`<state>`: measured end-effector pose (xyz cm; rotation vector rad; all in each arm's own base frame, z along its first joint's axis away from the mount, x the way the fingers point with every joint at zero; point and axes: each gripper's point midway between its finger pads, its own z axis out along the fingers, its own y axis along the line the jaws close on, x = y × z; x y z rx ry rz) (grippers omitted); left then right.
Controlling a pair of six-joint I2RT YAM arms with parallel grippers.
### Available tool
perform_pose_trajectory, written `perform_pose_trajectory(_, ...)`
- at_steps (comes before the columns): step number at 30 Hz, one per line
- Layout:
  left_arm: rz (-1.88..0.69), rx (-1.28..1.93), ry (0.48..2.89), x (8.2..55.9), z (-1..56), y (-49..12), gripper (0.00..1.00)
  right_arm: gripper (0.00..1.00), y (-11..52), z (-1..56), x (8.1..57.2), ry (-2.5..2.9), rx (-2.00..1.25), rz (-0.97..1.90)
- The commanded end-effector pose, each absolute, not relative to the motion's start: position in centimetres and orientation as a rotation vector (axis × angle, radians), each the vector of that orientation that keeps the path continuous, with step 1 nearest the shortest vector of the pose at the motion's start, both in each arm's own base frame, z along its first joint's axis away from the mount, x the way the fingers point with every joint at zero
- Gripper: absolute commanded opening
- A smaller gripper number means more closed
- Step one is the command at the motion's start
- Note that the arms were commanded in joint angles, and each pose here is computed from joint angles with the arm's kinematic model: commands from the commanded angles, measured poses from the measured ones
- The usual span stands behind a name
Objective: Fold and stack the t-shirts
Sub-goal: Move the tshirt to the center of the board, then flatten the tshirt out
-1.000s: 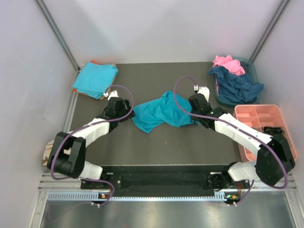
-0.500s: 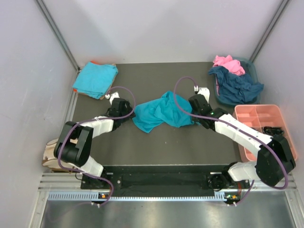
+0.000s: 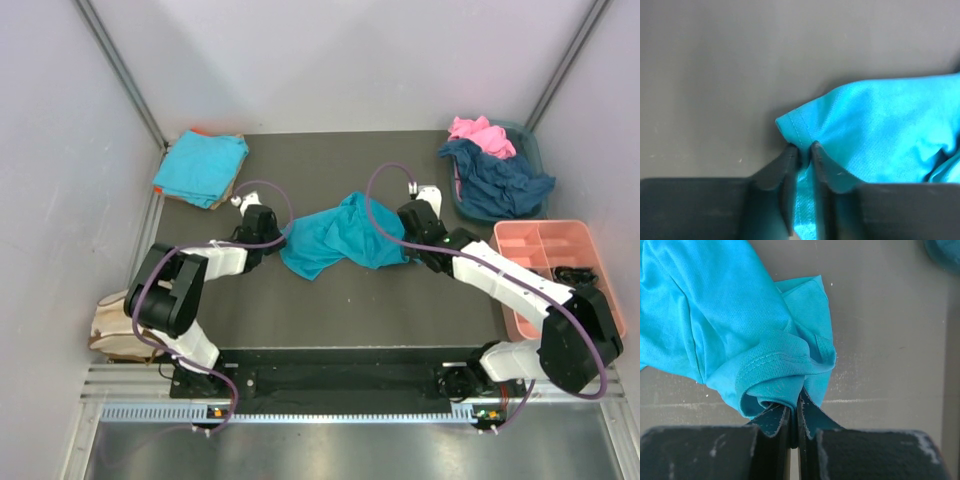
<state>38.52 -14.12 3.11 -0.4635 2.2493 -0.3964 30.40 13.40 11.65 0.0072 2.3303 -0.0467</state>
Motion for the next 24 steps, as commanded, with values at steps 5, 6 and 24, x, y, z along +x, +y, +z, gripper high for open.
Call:
perform_pose_trajectory(5, -0.433, -0.449, 2.253, 38.8, 3.4, -15.1, 0.00, 0.00, 13.2, 12.8, 30.5, 2.289, 0.029, -0.041)
perform_pose_trajectory(6, -0.429, -0.440, 2.250, 38.8, 3.7, -15.0, 0.00, 0.00, 13.1, 12.9, 30.5, 2.283, 0.034, -0.042)
perform_pose_trajectory(24, -0.290, -0.415, 1.900, 38.5, 22.2, -10.3, 0.00, 0.00, 12.3, 18.8, 32.1, 2.110, 0.064, -0.052)
